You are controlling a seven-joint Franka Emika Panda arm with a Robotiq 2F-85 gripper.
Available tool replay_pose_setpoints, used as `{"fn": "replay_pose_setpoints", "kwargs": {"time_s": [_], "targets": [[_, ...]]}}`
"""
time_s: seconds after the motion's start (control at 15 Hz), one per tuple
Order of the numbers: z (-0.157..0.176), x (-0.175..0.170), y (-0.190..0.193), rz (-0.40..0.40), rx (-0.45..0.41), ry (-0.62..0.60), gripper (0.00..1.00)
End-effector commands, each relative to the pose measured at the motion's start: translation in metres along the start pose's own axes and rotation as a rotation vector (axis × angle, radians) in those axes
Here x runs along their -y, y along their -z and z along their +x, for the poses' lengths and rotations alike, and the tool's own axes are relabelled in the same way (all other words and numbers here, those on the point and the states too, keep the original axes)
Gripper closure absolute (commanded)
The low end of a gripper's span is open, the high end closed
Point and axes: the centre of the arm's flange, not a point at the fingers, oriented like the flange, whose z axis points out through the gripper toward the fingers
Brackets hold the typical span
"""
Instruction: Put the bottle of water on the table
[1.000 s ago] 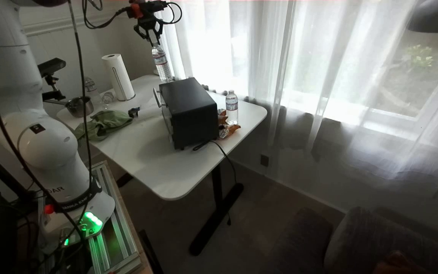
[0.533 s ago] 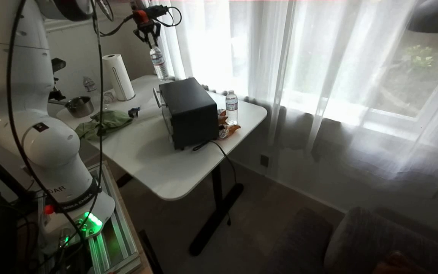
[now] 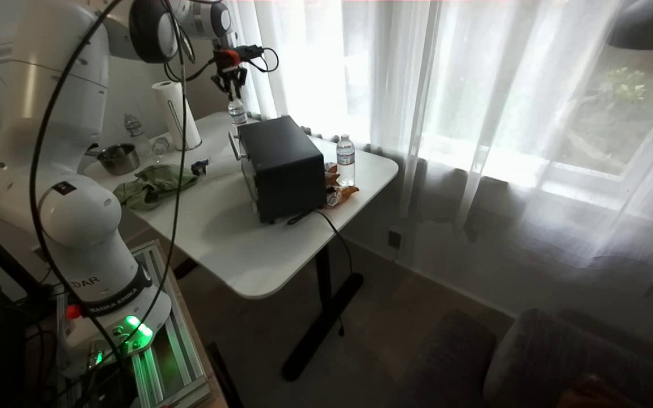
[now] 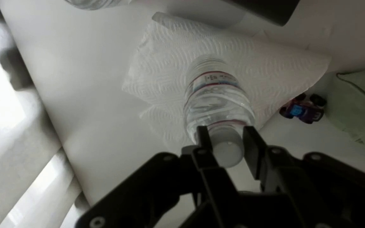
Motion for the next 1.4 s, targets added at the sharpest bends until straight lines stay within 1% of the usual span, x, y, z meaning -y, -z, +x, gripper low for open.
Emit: {"fn": "replay_pose_setpoints", "kwargs": {"time_s": [0.0, 0.13, 0.33, 0.6, 1.07, 1.13, 1.2, 1.33], "targets": [[0.017, -0.02, -0.017, 0.033, 0.036, 0.061, 0.92], [0.014, -0.023, -0.03, 0.039, 0.066, 0.08, 0.92], [0.007, -0.03, -0.04, 0.018, 0.084, 0.097, 0.92], [0.003, -0.037, -0.046, 0.014, 0.076, 0.105, 0.92], [-0.002, -0.038, -0.061, 0.035, 0.075, 0.122, 0.92], [-0.002, -0.039, -0.061, 0.043, 0.069, 0.124, 0.44], [-0.001, -0.04, -0.059, 0.039, 0.084, 0.13, 0.43], [0.005, -0.042, -0.036, 0.024, 0.081, 0.126, 0.31]]}}
